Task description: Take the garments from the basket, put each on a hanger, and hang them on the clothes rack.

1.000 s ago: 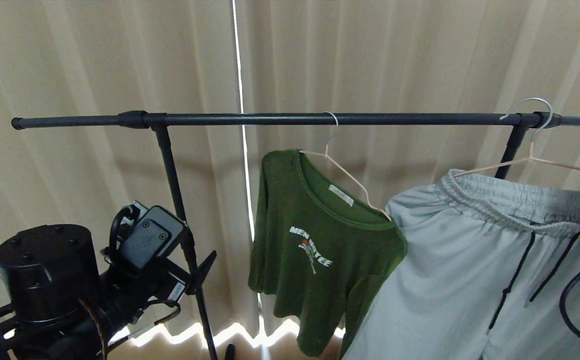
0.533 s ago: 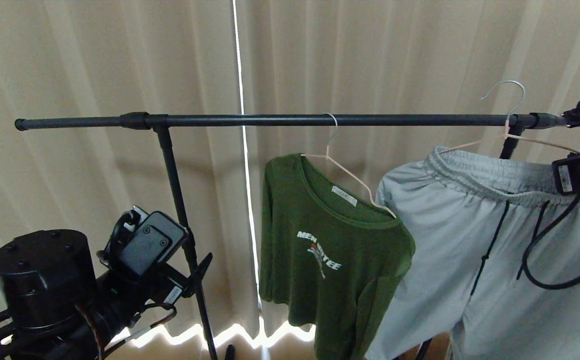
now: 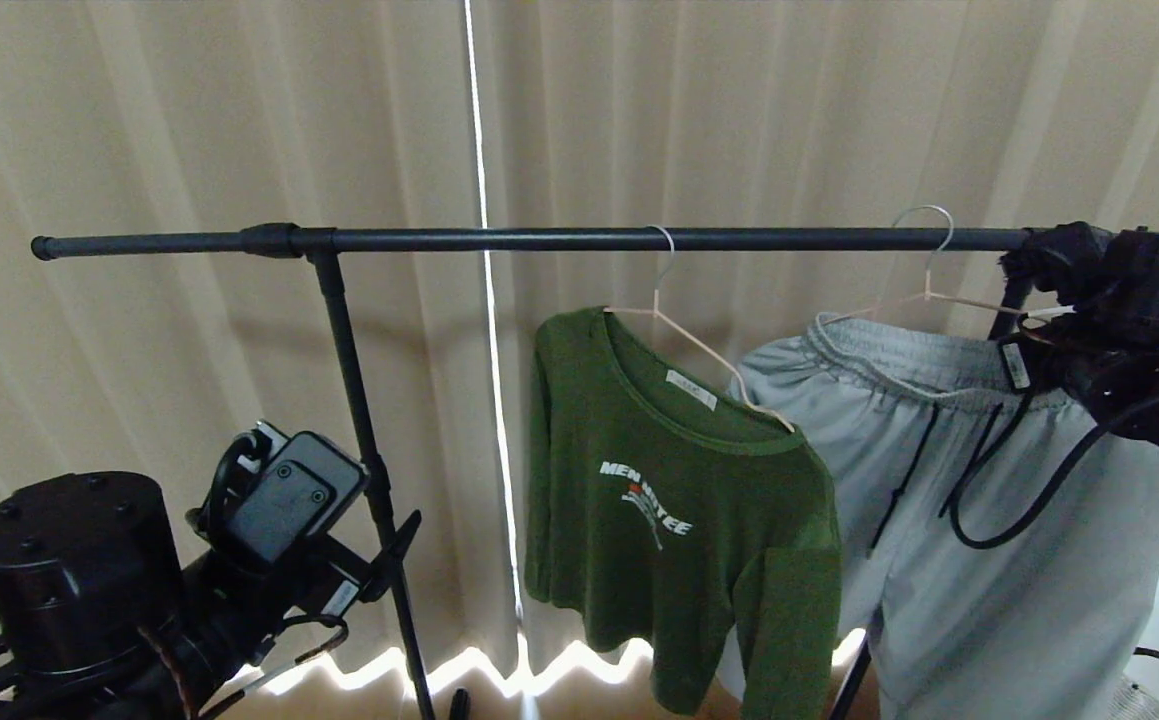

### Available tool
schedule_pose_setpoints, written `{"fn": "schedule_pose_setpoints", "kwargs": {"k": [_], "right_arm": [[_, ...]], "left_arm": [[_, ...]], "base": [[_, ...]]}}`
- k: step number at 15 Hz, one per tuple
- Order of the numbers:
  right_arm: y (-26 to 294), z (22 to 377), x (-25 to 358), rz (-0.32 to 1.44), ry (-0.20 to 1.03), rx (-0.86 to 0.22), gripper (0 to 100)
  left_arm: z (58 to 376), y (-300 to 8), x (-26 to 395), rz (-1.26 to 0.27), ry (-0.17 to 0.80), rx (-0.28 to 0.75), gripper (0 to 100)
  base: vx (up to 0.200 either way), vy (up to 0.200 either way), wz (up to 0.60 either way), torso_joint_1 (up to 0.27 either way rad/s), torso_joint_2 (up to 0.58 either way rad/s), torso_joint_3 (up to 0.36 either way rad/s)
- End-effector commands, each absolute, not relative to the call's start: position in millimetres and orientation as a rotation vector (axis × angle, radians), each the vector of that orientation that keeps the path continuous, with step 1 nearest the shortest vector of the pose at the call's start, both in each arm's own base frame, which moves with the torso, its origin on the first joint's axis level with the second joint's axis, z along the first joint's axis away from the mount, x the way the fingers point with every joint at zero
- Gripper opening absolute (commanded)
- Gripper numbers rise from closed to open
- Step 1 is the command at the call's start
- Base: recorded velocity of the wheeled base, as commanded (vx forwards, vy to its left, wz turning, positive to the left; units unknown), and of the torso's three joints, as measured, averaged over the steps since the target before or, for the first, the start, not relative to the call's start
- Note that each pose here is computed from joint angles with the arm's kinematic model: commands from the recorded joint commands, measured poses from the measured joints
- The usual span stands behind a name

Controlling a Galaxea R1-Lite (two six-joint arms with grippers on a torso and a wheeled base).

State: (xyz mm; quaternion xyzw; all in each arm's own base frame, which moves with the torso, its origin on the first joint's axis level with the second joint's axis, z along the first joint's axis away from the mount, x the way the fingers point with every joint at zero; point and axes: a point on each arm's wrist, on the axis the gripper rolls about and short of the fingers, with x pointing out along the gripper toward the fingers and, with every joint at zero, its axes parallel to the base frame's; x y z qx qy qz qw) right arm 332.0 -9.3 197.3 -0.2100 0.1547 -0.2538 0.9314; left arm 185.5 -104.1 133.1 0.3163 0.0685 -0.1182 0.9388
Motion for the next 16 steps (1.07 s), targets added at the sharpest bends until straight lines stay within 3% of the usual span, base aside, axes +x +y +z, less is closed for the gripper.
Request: {"fn": "schedule_pose_setpoints", "kwargs": {"k": [1,6,7,12,16], "right_arm": [[-6.1,192.1,334.3,-0.507,0.33,-0.436,0],[1.1,180.0,322.4,-0.485,0.323,-0.437,0],[0.9,178.3,317.4,-0.483,0.32,-0.433,100],[20.4,169.4,303.6,-0.38,0.171,-0.346,100],[21.9,155.3,291.9,-0.29,0.155,-0.339,100]], "left_arm": [[131.4,-102.9,184.5,-0.24,0.147,0.649,100],[133.0,-100.3,182.7,-0.229,0.143,0.644,100],[133.0,-96.0,185.0,-0.207,0.15,0.637,100],[131.9,-83.1,187.7,-0.141,0.14,0.616,100],[127.4,-80.6,178.2,-0.147,0.119,0.618,100]], "base": [[0.0,0.0,0.0,0.0,0.0,0.0],[0.0,0.0,0.0,0.0,0.0,0.0],[0.0,0.0,0.0,0.0,0.0,0.0],[0.0,0.0,0.0,0.0,0.0,0.0],[0.0,0.0,0.0,0.0,0.0,0.0]]}}
